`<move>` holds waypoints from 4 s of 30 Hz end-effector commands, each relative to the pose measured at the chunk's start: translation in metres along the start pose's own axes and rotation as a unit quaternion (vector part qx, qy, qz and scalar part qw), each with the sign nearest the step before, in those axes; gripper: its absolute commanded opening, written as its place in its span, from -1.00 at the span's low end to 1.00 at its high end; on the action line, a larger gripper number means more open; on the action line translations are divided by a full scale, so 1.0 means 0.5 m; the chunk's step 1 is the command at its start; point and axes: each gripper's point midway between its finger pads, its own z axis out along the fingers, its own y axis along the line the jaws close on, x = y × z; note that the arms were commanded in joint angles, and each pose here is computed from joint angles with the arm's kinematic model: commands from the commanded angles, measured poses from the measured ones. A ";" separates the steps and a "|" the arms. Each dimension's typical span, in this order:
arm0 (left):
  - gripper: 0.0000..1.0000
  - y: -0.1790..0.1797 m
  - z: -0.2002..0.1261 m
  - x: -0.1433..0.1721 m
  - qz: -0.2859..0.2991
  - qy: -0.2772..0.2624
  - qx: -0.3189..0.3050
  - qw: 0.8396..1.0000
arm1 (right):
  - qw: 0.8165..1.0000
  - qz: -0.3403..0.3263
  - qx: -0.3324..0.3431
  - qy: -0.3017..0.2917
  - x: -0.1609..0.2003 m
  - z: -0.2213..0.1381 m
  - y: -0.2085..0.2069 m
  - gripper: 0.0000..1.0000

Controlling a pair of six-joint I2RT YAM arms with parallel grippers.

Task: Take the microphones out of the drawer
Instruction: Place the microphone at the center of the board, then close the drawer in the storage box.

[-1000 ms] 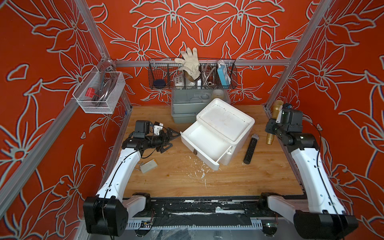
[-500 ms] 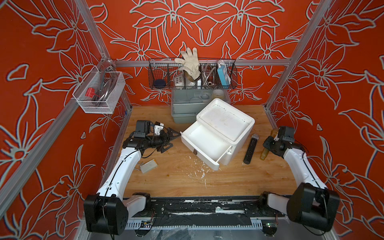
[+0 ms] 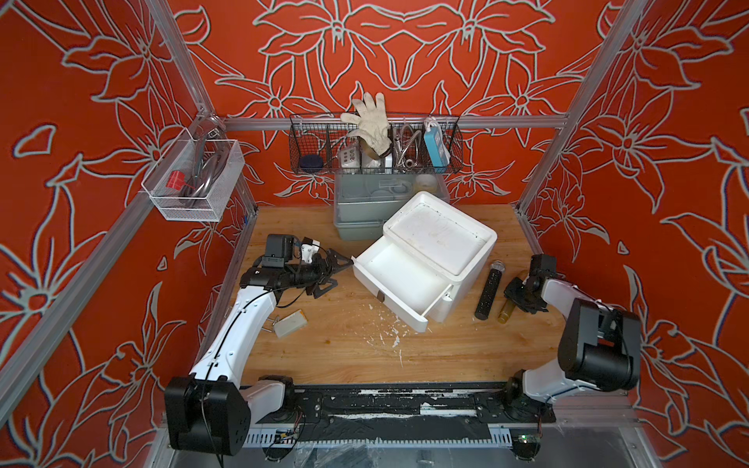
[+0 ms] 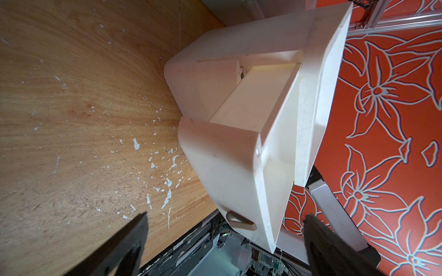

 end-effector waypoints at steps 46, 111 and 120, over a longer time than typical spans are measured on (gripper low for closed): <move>-1.00 0.033 0.066 0.159 -0.026 0.051 0.005 0.998 | 0.950 -0.053 -0.275 -0.135 -0.182 -0.376 0.290 0.99; -1.00 -0.143 0.246 0.084 0.050 0.024 0.057 0.997 | 0.924 -0.242 -0.295 -0.013 -0.008 -0.319 0.417 -0.67; -1.00 -0.215 0.296 0.079 0.054 0.029 0.102 0.993 | 0.924 -0.239 -0.300 -0.006 -0.003 -0.319 0.419 -0.67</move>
